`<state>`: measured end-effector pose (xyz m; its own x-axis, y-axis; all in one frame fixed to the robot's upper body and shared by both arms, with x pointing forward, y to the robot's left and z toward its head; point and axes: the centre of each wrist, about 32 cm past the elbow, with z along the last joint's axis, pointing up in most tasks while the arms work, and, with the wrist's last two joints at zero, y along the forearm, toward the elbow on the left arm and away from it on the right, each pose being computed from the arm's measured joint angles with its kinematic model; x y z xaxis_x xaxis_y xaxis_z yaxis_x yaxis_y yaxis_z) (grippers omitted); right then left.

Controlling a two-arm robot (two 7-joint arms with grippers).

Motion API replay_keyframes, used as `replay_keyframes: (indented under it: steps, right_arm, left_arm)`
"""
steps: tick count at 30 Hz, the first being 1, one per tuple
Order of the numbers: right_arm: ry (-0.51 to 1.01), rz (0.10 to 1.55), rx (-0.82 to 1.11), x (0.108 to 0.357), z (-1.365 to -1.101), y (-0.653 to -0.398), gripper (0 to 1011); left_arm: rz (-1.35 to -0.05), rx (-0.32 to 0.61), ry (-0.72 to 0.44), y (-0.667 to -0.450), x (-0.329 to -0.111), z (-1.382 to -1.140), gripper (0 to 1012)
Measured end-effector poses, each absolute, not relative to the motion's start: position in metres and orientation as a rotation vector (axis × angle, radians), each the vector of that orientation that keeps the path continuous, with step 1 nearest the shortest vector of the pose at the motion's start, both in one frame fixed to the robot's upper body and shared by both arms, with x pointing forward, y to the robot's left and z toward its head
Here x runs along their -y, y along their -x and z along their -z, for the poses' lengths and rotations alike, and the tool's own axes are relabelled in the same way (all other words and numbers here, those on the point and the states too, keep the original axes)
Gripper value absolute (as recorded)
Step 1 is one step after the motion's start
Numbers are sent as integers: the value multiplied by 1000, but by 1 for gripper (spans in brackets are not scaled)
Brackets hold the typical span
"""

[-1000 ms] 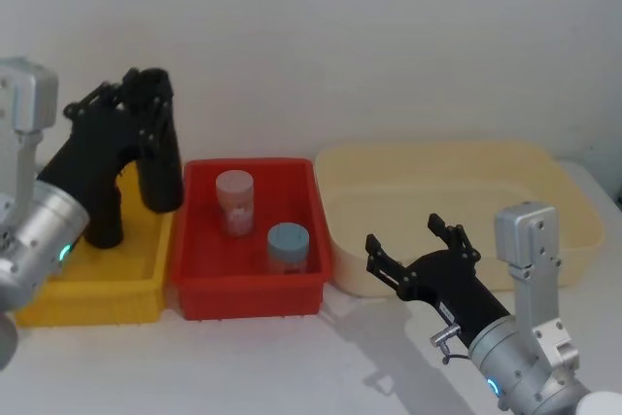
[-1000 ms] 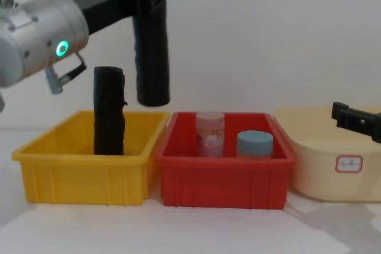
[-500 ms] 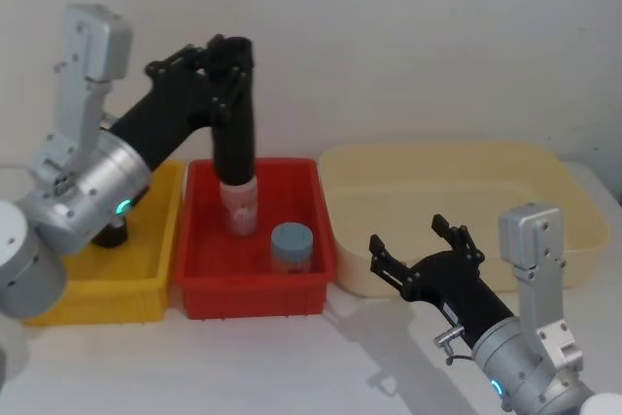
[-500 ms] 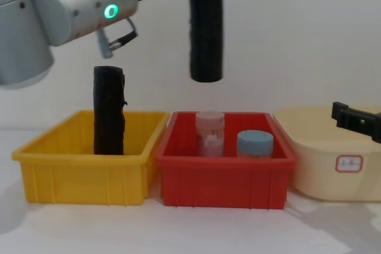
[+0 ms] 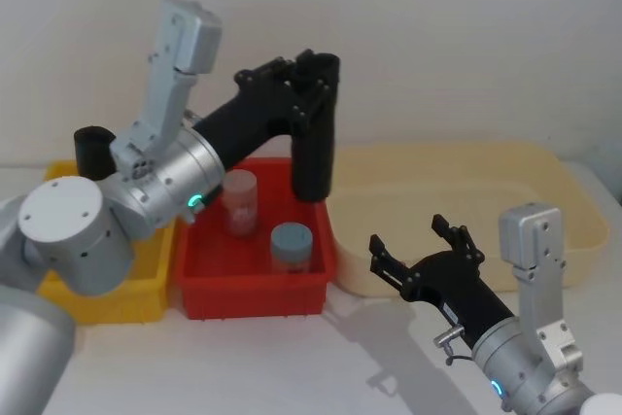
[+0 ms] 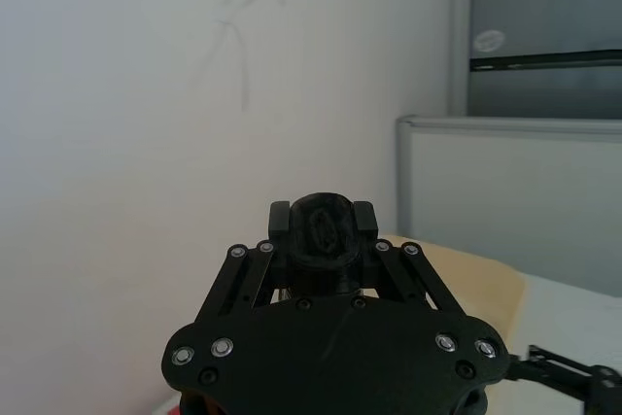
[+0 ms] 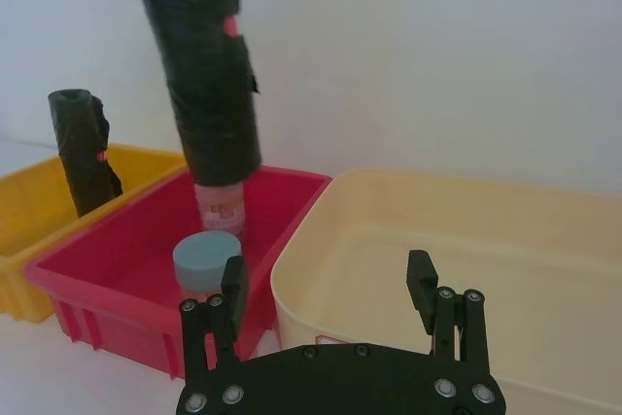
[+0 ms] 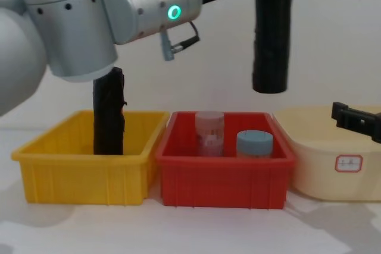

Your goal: Pick up the garbage bag with the one hand and transfer it to the other hand.

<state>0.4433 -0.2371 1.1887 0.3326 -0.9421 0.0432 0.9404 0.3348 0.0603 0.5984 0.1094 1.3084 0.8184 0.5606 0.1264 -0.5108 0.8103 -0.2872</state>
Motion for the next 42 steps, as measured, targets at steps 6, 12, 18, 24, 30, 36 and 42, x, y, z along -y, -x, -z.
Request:
replay_keyframes:
  steps: [6,12,18,24,30,36,42]
  right_arm:
    - [-26,1230,75,237,-1189,-443,1000]
    - [-26,1229,75,237,-1189,-443,1000]
    - [-26,1230,75,237,-1189,-443,1000]
    - [-26,1230,75,237,-1189,-443,1000]
    - [-32,1222,90,235,-1190,-444,1001]
    - [-44,1208,118,227,-1194,-448,1000]
    - [-48,1199,132,220,-1197,-453,1000]
  left_arm:
    - [-535,179,240,-600,-96,-1307,358]
    - [-507,157,235,-600,-87,-1306,358]
    - [-485,142,234,-600,-80,-1306,358]
    - [-472,133,232,-600,-76,-1305,358]
    - [-465,128,231,-599,-74,-1305,358]
    - [-460,125,230,-599,-73,-1305,358]
    - [-457,122,230,-599,-72,-1305,358]
